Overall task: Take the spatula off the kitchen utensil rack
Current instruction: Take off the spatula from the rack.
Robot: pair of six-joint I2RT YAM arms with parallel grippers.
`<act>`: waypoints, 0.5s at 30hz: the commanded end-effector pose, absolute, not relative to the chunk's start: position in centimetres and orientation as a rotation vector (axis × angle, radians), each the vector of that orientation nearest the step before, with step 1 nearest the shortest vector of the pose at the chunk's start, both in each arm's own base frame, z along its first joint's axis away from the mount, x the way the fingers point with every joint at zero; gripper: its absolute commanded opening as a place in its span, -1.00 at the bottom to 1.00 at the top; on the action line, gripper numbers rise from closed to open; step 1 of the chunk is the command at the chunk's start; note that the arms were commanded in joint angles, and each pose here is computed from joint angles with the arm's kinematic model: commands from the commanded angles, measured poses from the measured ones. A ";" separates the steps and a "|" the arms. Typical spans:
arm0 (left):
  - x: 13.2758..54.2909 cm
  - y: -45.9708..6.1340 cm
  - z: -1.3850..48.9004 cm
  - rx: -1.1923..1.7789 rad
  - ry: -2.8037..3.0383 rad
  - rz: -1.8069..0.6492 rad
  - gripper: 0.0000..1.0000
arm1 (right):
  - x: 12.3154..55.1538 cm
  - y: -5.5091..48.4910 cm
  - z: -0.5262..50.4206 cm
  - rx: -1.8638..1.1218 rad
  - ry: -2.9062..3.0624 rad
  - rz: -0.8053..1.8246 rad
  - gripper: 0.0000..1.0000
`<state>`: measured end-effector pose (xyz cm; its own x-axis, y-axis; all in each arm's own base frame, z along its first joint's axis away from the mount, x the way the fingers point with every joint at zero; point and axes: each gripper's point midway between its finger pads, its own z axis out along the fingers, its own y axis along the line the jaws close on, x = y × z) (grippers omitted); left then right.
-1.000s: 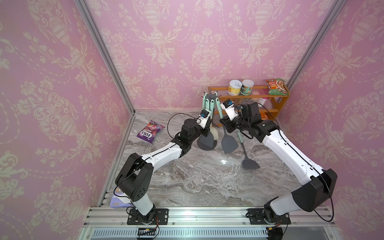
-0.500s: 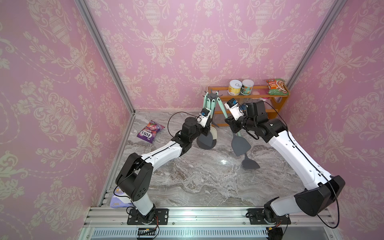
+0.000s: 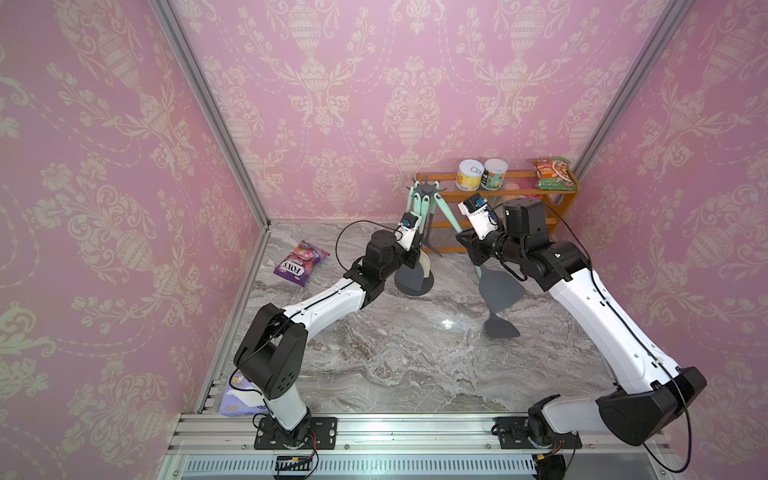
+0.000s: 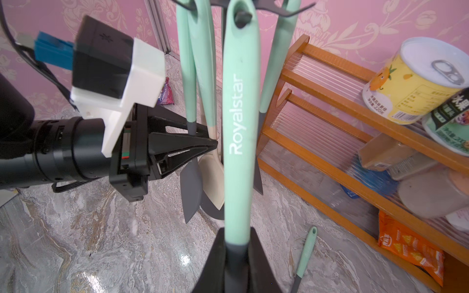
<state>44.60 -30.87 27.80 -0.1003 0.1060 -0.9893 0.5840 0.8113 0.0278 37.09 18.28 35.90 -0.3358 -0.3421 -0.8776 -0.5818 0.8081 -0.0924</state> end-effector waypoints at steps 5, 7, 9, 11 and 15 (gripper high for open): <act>46.1 -29.9 28.6 0.543 1.637 -0.336 -0.66 | 36.1 18.6 42.4 -0.675 1.679 0.367 -1.00; 46.2 -29.9 28.6 0.542 1.639 -0.339 -0.66 | 36.0 18.5 43.0 -0.662 1.652 0.383 -1.00; 46.2 -29.8 28.6 0.541 1.640 -0.337 -0.66 | 36.0 18.2 43.3 -0.651 1.641 0.383 -1.00; 46.2 -29.8 28.6 0.541 1.644 -0.341 -0.66 | 36.0 18.0 43.6 -0.635 1.630 0.395 -1.00; 46.3 -29.8 28.7 0.537 1.645 -0.346 -0.67 | 36.1 17.6 44.4 -0.597 1.591 0.425 -1.00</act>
